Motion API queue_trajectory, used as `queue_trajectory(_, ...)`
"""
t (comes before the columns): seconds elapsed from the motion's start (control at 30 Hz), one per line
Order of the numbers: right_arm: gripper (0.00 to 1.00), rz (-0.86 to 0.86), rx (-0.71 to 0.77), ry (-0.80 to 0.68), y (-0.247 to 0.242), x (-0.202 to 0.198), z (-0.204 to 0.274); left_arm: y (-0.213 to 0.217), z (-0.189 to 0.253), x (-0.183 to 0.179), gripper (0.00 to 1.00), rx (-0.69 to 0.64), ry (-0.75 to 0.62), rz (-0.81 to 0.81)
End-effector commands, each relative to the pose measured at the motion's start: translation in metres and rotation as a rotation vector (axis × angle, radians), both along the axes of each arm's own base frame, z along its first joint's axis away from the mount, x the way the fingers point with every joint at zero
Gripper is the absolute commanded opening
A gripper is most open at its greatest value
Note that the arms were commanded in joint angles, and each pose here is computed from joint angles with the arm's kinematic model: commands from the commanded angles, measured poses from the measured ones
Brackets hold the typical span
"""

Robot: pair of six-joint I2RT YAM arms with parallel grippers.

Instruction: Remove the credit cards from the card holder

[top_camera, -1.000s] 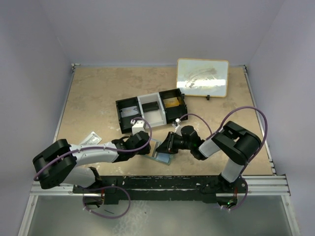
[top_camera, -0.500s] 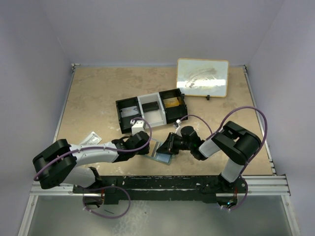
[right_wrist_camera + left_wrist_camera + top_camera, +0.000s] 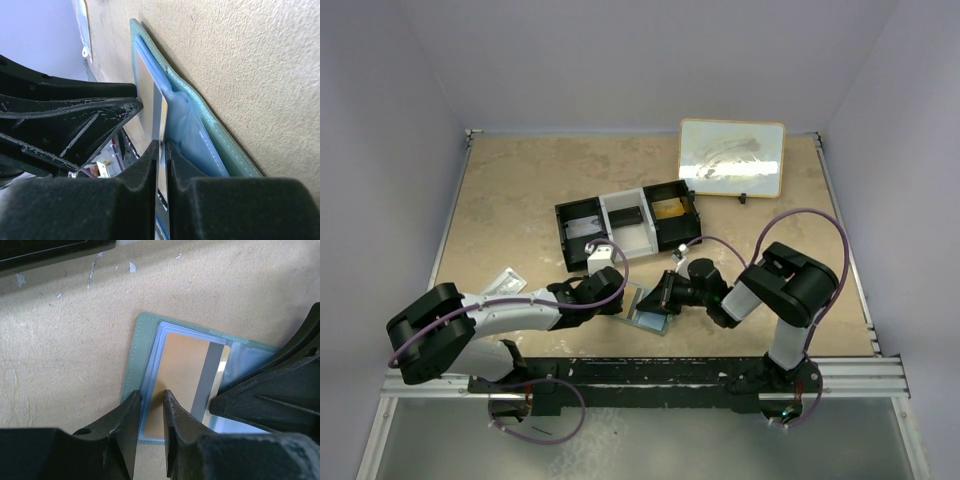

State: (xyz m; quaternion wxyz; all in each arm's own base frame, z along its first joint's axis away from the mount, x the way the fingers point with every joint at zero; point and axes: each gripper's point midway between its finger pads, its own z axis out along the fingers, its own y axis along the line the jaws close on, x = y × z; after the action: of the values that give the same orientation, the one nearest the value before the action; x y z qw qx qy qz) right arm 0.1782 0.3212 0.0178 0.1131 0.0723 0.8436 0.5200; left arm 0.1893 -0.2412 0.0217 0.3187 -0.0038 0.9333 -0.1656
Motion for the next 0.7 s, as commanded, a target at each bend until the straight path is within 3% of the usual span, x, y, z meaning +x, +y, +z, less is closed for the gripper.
queue_trajectory(0.0,0.06,0.009,0.053,-0.049,0.004,0.001,0.014,-0.003,-0.006,-0.017,0.21,0.019,0.068,-0.048)
queue_trajectory(0.17,0.00,0.024,0.022,-0.042,0.001,-0.003,0.013,0.000,-0.008,-0.017,0.19,0.033,0.070,-0.037)
queue_trajectory(0.67,0.00,-0.023,-0.012,-0.026,-0.017,-0.007,0.010,0.016,-0.013,-0.016,0.16,0.079,0.056,0.003)
